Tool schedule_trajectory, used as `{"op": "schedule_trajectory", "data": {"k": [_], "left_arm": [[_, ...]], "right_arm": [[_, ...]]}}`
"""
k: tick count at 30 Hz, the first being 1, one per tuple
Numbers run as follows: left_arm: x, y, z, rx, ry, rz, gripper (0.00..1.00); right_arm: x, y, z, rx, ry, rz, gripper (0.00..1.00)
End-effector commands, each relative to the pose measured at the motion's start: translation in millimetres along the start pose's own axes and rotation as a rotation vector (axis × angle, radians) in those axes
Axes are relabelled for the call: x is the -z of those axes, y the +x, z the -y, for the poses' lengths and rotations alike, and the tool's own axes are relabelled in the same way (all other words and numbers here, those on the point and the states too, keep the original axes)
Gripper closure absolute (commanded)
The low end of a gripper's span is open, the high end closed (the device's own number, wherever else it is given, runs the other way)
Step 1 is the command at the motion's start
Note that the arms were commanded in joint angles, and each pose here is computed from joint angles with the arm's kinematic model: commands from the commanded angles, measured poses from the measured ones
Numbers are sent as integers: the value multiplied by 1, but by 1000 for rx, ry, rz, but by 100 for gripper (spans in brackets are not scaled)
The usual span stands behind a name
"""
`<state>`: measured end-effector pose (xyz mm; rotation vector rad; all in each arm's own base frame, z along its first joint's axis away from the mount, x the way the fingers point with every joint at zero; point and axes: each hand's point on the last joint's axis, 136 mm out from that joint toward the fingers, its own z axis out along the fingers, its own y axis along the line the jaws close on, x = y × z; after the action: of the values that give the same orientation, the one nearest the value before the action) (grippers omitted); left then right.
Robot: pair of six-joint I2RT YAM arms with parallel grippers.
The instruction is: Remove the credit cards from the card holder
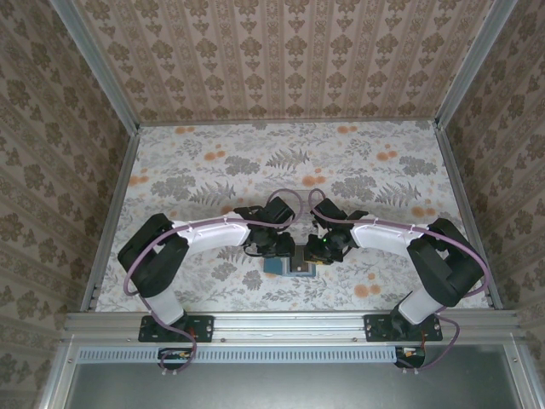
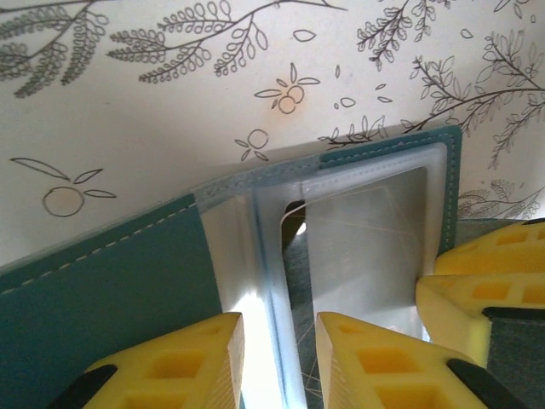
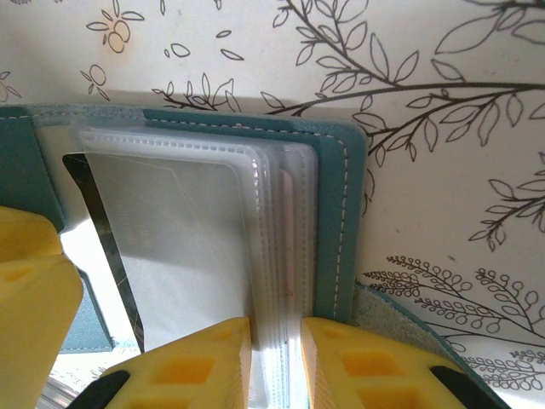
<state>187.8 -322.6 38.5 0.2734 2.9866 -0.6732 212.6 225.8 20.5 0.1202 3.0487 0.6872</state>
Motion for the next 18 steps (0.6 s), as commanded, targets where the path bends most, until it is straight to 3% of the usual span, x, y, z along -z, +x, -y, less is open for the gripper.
{"op": "schedule_trajectory", "data": {"k": [1, 8, 12, 18], "left_arm": [[-7, 5, -1, 12, -10, -32, 71], [-14, 13, -9, -3, -84, -76, 71], [-14, 14, -17, -15, -146, -82, 70], [-10, 16, -26, -32, -203, -86, 71]], "right_arm": [[-6, 5, 18, -9, 92, -16, 76], [-4, 5, 18, -9, 95, -12, 75], [-1, 4, 18, -9, 97, -5, 68], [5, 0, 19, 1, 122, 15, 68]]}}
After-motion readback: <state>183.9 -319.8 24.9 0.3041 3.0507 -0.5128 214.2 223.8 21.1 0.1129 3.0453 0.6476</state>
